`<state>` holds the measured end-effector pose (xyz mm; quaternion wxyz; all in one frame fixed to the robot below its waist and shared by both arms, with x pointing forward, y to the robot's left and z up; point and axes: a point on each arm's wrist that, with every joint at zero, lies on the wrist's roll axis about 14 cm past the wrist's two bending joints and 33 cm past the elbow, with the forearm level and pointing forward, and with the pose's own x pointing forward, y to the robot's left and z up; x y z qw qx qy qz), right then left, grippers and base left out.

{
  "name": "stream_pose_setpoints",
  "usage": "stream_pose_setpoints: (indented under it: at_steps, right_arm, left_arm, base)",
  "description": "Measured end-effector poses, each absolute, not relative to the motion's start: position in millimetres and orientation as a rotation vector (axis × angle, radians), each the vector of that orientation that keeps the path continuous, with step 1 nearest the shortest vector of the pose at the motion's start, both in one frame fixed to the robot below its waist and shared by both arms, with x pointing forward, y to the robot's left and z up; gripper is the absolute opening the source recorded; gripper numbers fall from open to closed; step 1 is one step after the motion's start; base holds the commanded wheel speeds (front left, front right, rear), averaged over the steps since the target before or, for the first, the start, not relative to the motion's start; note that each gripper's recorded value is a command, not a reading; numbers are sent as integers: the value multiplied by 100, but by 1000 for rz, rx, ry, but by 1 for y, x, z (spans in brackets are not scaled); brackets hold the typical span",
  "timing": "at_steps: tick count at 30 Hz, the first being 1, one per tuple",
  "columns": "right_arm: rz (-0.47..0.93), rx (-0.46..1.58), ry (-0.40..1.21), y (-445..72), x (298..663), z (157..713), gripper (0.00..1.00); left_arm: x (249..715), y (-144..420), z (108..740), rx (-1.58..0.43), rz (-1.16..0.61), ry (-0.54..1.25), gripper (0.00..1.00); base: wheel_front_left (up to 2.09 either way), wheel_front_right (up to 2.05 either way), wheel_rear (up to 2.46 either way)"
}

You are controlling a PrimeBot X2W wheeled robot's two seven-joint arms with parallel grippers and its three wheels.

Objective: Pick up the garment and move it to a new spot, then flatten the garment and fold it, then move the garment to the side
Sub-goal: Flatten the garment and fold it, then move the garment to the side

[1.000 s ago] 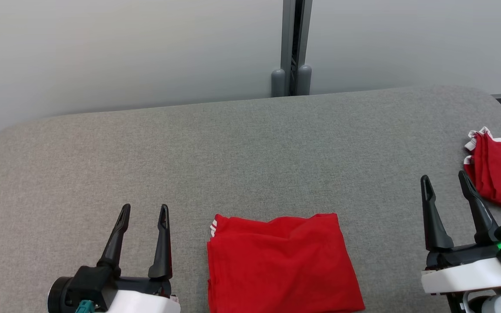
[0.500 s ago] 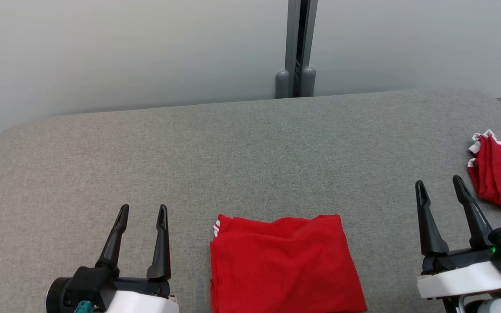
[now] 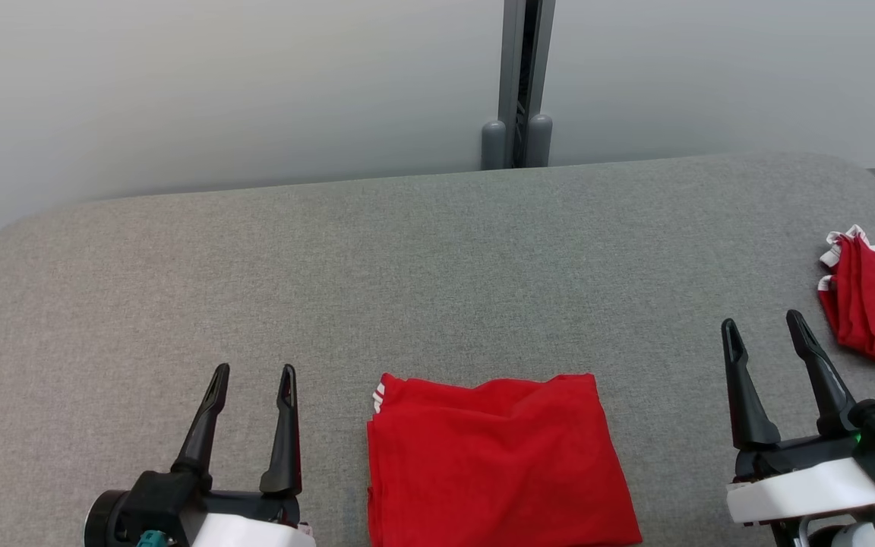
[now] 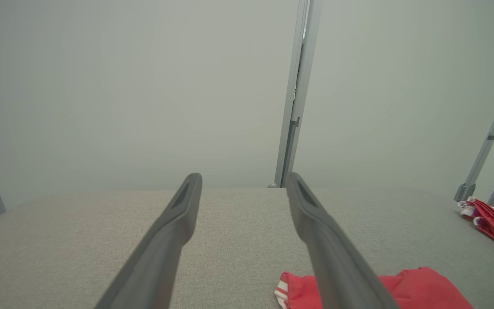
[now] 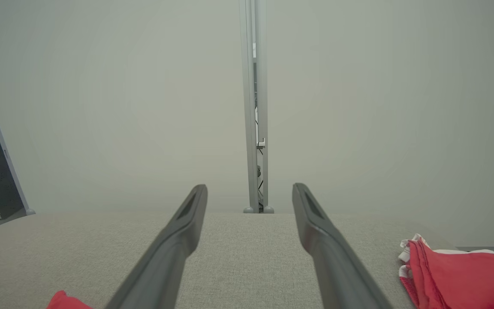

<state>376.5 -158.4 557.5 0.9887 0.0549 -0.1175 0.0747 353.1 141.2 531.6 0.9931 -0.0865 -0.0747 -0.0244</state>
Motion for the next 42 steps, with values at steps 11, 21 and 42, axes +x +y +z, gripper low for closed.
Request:
stream_pose_setpoints:
  at_steps: [11, 21, 42]
  right_arm:
    - [155, 109, -237, -157, 376, 558, 100]
    - [155, 112, -228, -157, 377, 555, 100]
    - [326, 238, 256, -87, 374, 424, 100]
  left_arm:
    - [352, 140, 532, -178, -50, -150, 100]
    - [353, 142, 529, -177, -46, -143, 100]
    - [375, 139, 504, -152, -63, -70, 100]
  base:
    - [0, 0, 0]
    - [0, 0, 0]
    - [0, 0, 0]
